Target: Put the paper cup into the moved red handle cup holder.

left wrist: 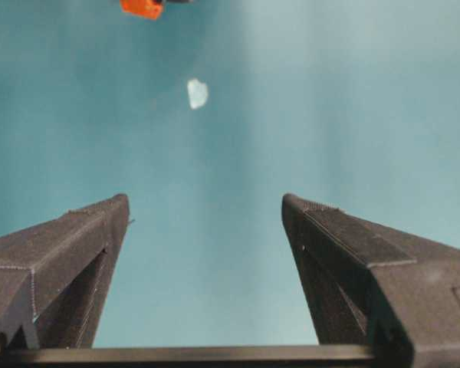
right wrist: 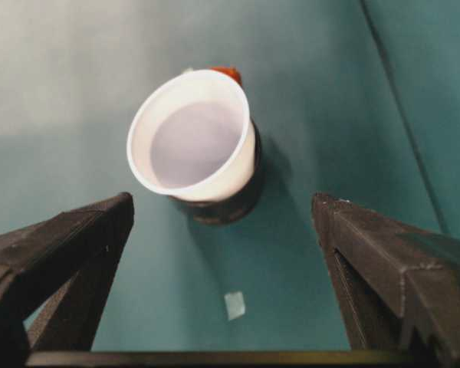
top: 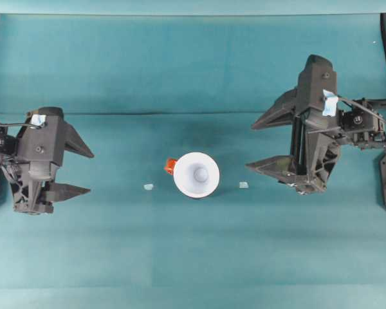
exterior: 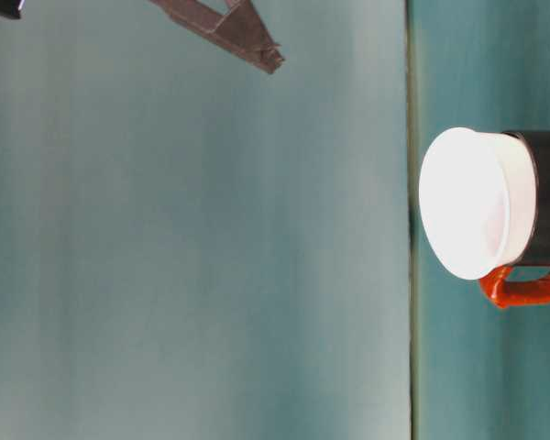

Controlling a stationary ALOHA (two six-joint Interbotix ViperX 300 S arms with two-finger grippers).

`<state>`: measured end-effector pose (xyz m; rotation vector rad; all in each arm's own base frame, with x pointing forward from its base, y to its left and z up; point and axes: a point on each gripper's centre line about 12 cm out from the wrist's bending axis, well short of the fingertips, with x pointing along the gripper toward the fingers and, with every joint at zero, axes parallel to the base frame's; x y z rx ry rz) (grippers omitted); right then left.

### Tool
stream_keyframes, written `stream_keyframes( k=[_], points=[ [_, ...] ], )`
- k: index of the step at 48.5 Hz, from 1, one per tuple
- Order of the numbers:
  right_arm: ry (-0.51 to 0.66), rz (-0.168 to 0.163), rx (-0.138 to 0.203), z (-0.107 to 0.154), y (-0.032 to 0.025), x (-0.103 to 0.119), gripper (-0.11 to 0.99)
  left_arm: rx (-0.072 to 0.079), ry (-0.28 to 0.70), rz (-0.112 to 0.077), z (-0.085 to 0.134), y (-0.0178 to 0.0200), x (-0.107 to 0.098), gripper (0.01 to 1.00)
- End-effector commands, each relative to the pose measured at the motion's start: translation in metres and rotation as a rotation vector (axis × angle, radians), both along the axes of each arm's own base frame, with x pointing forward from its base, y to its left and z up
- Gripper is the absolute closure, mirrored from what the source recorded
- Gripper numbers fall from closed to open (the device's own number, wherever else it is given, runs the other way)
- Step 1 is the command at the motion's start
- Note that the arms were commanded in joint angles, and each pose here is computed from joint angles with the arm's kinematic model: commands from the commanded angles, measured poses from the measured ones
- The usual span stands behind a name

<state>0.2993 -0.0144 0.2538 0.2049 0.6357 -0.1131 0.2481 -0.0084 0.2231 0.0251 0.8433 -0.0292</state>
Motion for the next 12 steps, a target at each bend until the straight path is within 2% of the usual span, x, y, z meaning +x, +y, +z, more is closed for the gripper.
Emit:
stream_keyframes(
  k=[1,12],
  points=[
    [-0.023,-0.001,0.002,0.0058,0.0001,0.0004,0.02,-0.002,-0.026,0.0,0.007,-0.0004,0.0032,0.123],
    [-0.023,-0.003,0.002,0.0058,-0.0004,0.0003,0.02,-0.001,-0.025,-0.001,0.0064,-0.0004,0.0029,0.123]
  ],
)
